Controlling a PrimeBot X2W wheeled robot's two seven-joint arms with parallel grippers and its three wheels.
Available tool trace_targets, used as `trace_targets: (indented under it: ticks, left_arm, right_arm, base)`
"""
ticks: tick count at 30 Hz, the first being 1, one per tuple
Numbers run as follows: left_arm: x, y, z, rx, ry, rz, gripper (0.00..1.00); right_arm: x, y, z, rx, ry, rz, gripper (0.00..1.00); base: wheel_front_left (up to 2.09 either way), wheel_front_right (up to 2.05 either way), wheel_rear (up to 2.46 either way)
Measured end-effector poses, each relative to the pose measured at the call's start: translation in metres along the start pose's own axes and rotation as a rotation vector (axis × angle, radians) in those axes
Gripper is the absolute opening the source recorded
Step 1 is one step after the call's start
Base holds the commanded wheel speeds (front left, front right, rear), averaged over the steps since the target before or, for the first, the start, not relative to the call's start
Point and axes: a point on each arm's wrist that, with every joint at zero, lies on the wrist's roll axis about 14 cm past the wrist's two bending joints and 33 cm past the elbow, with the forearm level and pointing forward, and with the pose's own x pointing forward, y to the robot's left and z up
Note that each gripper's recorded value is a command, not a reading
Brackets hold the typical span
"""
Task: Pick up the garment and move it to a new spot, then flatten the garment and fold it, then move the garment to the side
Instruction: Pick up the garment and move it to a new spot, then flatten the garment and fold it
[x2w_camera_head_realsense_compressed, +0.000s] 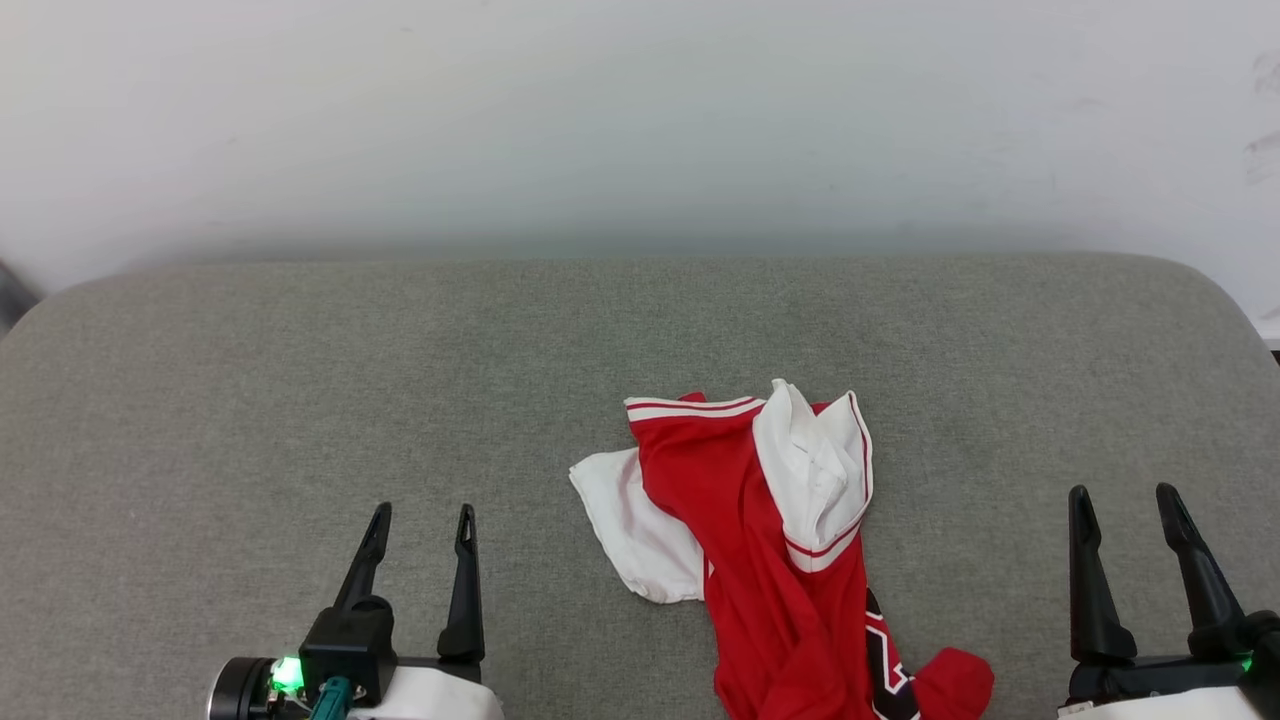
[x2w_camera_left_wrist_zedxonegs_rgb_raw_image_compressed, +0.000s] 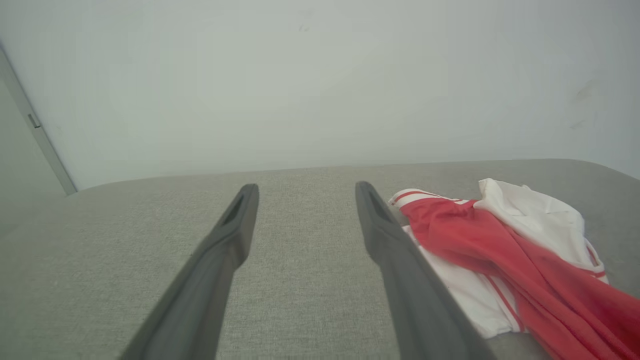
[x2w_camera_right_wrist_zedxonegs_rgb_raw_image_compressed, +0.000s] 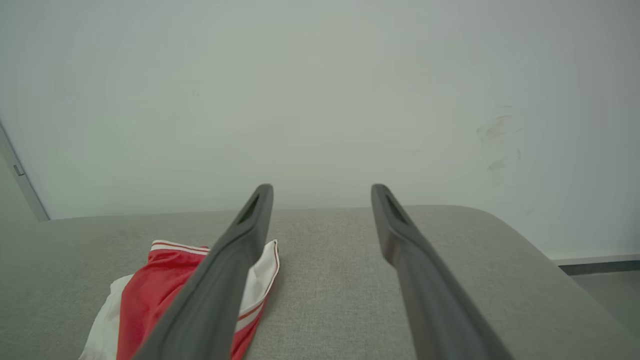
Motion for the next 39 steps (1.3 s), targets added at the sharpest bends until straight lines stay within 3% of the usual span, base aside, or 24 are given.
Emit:
trace_targets:
  ticks: [24, 28, 35, 39]
  left_arm:
    - [-0.006, 0.005, -0.010, -0.013, 0.028, 0.011, 1.00]
    - [-0.006, 0.007, -0.012, -0.012, 0.032, 0.018, 1.00]
    - [-0.003, 0.011, -0.018, -0.013, 0.051, 0.024, 1.00]
    - [0.003, 0.010, -0.021, -0.012, 0.057, 0.020, 1.00]
  right_arm:
    - [-0.003, -0.002, -0.003, 0.003, 0.010, -0.006, 1.00]
    - [0.013, 0.000, 0.023, -0.055, -0.076, 0.009, 1.00]
    - [0.061, 0.031, 0.116, -0.189, -0.391, 0.093, 1.00]
    - [0.084, 0.053, 0.133, -0.224, -0.452, 0.187, 1.00]
  base:
    - [0.00, 0.00, 0.00]
    - [0.00, 0.00, 0.00]
    - [0.00, 0.00, 0.00]
    - [0.00, 0.00, 0.00]
